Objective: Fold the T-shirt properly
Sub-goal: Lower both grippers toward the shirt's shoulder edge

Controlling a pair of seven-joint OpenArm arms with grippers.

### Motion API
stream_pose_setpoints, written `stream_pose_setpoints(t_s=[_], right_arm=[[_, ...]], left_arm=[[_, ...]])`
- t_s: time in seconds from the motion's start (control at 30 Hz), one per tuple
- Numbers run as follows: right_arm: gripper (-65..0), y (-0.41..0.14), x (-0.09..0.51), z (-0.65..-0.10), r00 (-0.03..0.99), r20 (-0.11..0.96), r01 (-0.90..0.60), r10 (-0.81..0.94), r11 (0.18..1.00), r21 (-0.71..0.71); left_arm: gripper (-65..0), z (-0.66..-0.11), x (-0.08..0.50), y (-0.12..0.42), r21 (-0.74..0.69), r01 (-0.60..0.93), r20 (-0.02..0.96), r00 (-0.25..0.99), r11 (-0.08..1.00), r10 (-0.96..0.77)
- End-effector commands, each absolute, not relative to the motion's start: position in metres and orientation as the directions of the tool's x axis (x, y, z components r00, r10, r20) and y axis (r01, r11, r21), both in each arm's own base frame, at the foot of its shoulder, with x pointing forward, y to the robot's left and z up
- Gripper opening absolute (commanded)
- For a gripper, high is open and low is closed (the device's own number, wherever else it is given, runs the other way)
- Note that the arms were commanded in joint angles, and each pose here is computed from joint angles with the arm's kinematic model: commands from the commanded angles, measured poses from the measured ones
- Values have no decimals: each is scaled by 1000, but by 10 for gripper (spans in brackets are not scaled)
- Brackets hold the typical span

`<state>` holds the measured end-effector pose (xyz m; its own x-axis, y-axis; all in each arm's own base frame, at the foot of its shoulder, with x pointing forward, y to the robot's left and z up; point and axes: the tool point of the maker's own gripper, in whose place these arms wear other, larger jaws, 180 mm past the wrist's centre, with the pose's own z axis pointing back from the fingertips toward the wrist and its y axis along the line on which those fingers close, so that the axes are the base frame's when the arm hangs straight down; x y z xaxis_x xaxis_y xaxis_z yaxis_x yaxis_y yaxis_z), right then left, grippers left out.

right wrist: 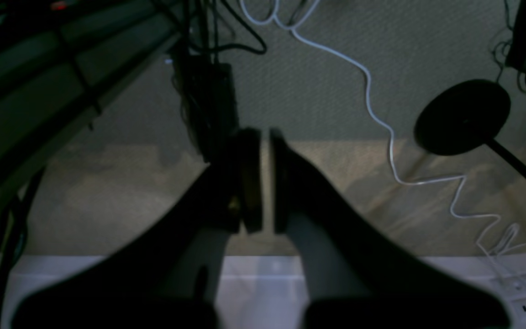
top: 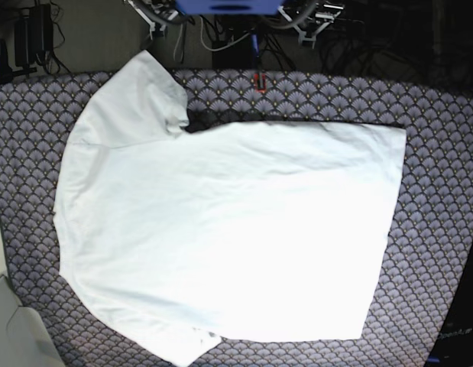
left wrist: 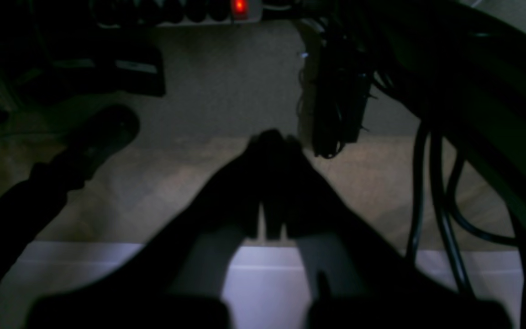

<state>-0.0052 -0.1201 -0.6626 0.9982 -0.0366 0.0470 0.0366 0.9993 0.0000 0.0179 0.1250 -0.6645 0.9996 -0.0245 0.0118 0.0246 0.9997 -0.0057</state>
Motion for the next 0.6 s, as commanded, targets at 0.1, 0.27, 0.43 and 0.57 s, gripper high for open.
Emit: stream_pose_setpoints(t_s=[0.1, 0.27, 0.43, 0.57], right_arm=[[-632, -123, -6, -662, 998, 48, 39, -39, 999, -4], [-632, -123, -6, -662, 998, 50, 39, -39, 999, -4], [-632, -123, -6, -662, 998, 51, 39, -39, 999, -4], [-632, -123, -7, -662, 998, 51, 39, -39, 999, -4]], left_arm=[[-647, -664, 20, 126, -2, 27, 18, 999, 1000, -27], [-647, -664, 20, 126, -2, 27, 18, 999, 1000, -27], [-647, -664, 20, 127, -1, 27, 18, 999, 1000, -27], [-647, -664, 20, 127, -1, 27, 18, 999, 1000, -27]])
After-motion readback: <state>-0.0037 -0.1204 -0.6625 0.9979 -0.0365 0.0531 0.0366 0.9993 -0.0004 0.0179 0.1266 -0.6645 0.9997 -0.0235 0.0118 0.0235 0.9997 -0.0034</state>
